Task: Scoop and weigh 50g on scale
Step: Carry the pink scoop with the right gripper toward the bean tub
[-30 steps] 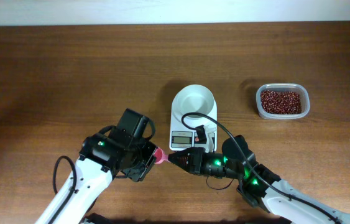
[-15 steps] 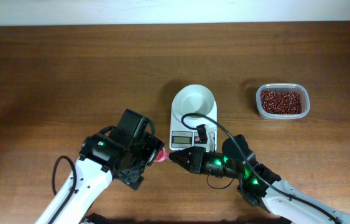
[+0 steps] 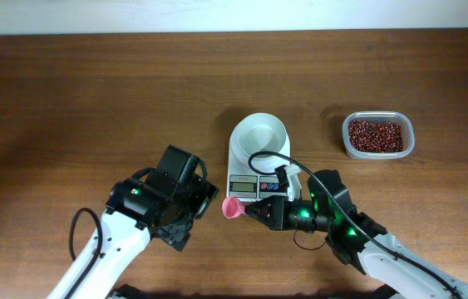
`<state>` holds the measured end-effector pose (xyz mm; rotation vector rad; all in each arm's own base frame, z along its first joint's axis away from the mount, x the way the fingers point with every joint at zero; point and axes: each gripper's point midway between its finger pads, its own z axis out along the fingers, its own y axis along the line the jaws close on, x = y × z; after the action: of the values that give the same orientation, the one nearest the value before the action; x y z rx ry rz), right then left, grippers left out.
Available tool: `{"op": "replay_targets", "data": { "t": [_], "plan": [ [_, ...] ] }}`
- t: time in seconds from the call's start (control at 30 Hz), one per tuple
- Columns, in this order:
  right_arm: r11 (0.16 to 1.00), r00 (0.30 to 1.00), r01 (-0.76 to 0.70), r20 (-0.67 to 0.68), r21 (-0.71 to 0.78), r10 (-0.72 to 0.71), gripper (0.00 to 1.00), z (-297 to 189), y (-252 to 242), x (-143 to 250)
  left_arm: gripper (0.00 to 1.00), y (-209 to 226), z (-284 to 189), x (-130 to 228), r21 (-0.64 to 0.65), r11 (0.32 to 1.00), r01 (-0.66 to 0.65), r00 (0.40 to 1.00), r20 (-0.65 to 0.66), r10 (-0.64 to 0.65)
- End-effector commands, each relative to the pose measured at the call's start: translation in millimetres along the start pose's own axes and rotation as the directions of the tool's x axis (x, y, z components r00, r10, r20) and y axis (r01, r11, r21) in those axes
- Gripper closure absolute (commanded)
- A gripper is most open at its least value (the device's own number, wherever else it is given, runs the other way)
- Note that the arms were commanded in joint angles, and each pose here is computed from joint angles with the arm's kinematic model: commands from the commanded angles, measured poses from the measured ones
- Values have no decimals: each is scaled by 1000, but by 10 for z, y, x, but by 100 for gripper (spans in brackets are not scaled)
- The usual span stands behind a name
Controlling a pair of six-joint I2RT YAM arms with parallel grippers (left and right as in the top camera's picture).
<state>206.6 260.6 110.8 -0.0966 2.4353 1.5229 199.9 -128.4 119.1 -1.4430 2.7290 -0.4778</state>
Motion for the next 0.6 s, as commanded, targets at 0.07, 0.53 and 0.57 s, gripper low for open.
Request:
{"op": "replay_targets", "data": {
  "t": [0.07,0.53,0.57],
  "plan": [
    [997,997,78,-21,-14,-79,96,-30,47,34,1,-47,-22,-127,20,1000,-13,997,80,11],
    [969,934,249,264,-2,-239,96,-829,483,-293,1,-171,-30,-152,70,997,-22,996,93,15],
    [962,923,272,284,-6,-259,96,-884,540,-294,1,-172,-30,-152,70,997,-21,996,93,15]
  ]
}}
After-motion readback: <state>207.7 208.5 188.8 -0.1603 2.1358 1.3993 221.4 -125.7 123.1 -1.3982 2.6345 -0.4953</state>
